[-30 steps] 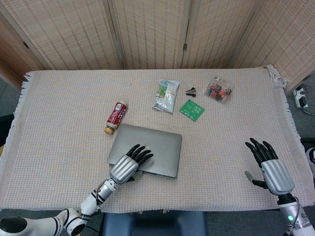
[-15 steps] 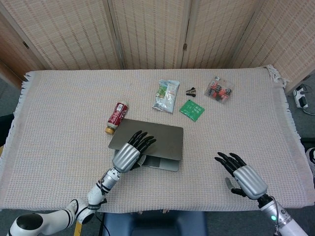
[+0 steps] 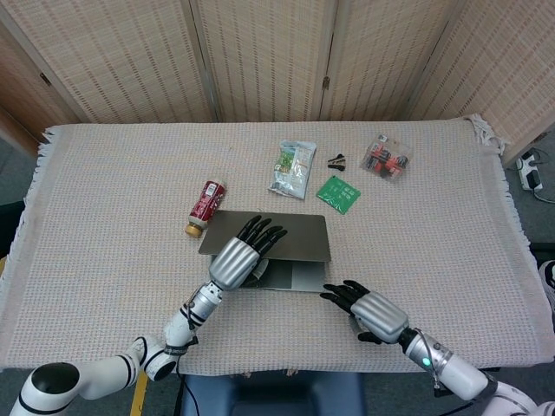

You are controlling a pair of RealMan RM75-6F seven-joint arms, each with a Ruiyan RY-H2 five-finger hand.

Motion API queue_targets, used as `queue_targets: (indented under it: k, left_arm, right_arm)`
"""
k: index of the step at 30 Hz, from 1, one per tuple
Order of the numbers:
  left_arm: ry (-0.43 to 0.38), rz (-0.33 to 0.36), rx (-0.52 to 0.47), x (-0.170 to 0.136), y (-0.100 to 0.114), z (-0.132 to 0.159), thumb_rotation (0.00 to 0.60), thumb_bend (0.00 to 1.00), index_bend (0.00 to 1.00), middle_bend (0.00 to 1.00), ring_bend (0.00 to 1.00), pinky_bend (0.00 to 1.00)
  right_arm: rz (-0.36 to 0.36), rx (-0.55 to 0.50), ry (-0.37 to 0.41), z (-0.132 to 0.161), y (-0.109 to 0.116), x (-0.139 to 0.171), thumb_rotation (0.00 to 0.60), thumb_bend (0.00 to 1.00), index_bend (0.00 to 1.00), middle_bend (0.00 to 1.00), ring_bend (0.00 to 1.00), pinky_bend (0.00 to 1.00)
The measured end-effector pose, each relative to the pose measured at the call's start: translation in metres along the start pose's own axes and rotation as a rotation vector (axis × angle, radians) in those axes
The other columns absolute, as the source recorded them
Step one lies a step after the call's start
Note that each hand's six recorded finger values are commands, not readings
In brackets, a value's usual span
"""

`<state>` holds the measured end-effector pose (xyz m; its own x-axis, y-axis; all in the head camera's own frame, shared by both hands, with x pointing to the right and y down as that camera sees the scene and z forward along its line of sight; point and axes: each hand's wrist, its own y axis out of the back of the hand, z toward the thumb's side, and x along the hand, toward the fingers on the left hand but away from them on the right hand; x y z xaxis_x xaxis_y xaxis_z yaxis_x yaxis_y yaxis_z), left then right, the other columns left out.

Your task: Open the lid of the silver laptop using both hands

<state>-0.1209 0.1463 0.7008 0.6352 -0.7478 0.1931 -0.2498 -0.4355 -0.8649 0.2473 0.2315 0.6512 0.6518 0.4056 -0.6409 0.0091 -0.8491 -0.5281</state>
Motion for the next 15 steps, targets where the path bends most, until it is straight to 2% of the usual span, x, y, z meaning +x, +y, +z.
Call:
queue_targets:
  k: [8, 15]
  left_arm:
    - [0.005, 0.002, 0.025, 0.007, 0.007, -0.004, 0.6, 0.69, 0.09, 0.16, 0.04, 0.0]
    - [0.004, -0.001, 0.042, 0.009, 0.009, -0.006, 0.6, 0.69, 0.09, 0.16, 0.03, 0.0]
  right_arm:
    - [0.064, 0.014, 0.055, 0.019, -0.002, -0.07, 0.6, 0.91, 0.0, 0.03, 0.07, 0.0]
    - [0.097, 0.011, 0.044, 0.019, -0.01, -0.104, 0.6, 0.92, 0.0, 0.03, 0.06, 0.0]
